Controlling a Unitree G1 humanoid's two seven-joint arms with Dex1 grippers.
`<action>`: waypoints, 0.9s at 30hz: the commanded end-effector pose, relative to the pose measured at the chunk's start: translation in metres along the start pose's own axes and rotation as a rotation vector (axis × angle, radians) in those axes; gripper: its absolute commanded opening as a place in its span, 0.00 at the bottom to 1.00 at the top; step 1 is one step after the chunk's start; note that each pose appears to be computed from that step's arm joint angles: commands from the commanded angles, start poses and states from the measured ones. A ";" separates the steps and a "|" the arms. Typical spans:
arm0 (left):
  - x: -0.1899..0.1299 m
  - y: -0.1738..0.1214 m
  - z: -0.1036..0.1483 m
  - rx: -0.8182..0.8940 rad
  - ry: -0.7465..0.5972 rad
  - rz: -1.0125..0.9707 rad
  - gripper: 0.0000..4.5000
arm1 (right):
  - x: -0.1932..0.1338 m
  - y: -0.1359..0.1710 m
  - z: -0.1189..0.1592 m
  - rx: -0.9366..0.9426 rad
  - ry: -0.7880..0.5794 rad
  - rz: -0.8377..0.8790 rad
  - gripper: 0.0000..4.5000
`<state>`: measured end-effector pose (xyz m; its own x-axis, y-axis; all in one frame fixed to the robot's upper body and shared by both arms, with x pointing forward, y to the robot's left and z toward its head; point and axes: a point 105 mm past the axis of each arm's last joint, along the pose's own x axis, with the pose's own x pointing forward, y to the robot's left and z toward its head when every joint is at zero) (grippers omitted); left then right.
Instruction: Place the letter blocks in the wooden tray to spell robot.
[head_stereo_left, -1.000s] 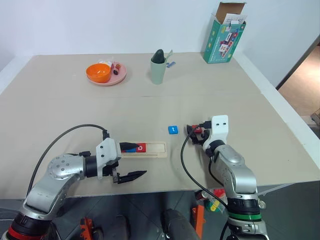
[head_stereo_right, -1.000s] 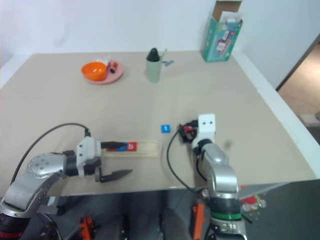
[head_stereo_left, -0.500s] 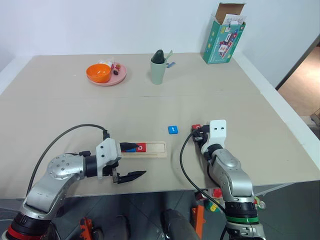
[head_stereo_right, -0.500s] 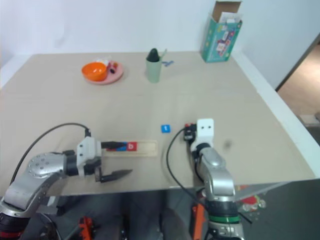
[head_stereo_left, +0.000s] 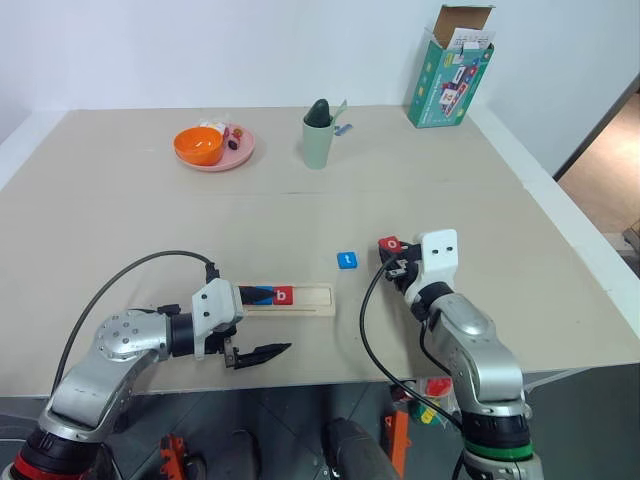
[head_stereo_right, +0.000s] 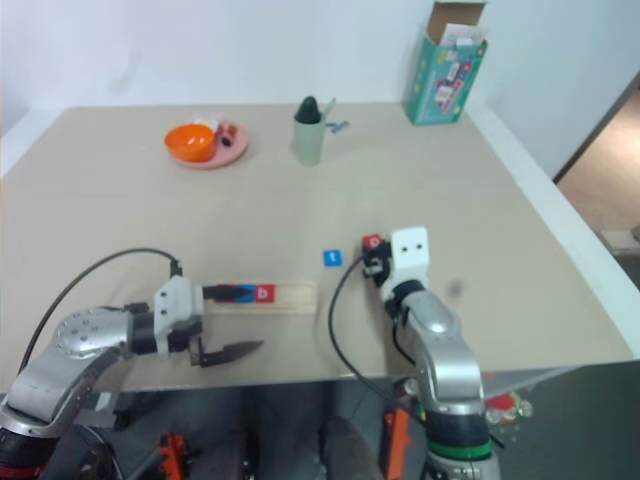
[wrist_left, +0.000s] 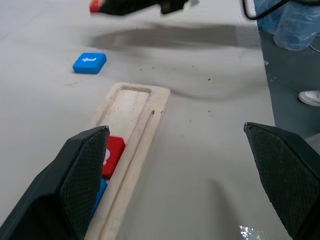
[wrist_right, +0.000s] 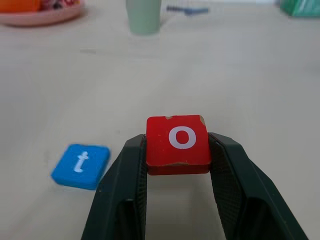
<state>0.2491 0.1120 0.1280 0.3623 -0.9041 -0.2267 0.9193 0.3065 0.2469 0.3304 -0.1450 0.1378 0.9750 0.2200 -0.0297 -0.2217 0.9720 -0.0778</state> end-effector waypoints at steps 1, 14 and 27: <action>0.000 -0.003 0.005 0.025 -0.007 0.000 1.00 | -0.022 0.012 0.005 -0.017 -0.007 0.036 0.26; -0.005 -0.003 0.001 0.025 0.016 0.004 1.00 | -0.034 0.033 -0.011 0.093 0.069 0.098 0.26; -0.008 -0.004 -0.002 0.026 0.033 0.012 1.00 | -0.025 0.044 -0.020 0.107 0.118 0.159 0.49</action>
<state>0.2451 0.1188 0.1179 0.3752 -0.8870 -0.2691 0.9195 0.3193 0.2293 0.2951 -0.1153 0.1060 0.9243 0.3345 -0.1837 -0.3320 0.9422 0.0448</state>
